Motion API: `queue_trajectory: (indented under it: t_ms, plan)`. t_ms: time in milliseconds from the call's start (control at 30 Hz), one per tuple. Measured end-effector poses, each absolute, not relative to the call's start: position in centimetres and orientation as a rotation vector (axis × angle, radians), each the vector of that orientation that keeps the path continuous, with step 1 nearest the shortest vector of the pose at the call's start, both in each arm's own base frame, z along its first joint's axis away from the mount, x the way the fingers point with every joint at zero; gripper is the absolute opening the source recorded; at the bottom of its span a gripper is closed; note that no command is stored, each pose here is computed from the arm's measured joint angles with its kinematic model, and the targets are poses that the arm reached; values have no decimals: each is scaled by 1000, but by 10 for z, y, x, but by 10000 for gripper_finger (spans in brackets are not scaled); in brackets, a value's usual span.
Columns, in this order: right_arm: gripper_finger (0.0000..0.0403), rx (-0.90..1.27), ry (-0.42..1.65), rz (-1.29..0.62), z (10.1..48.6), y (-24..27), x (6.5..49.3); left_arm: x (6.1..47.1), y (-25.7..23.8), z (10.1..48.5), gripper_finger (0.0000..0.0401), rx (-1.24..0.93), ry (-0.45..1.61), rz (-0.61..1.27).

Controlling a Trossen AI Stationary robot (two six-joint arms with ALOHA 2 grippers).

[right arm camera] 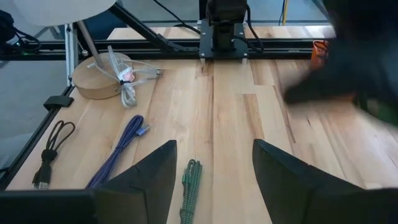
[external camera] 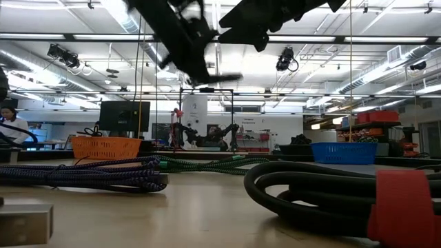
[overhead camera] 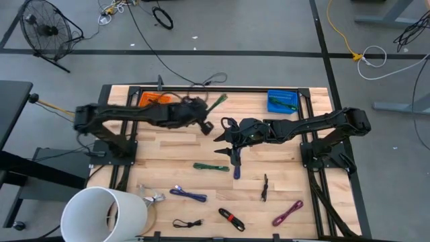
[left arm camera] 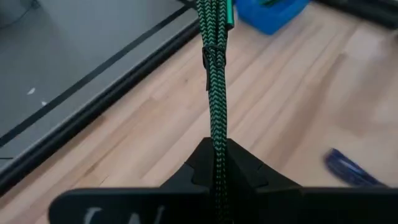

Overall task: Pick & Place USB Port
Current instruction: Put the green charger cable into the blue bin

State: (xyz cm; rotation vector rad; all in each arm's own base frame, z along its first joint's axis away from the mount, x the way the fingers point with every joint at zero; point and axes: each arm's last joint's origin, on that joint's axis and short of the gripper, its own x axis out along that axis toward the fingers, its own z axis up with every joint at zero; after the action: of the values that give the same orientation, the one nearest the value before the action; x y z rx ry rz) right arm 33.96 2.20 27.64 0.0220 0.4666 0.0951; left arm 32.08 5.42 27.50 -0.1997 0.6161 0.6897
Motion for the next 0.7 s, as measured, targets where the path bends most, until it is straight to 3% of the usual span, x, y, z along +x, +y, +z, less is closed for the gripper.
queue_trajectory:
  t_ms: [267,700]
  plan:
    - [212,15,443,97,278,22,341,283,-2,323,20,-111,532,525]
    - [212,-19,385,75,283,21,343,263,-63,324,20,-11,540,465]
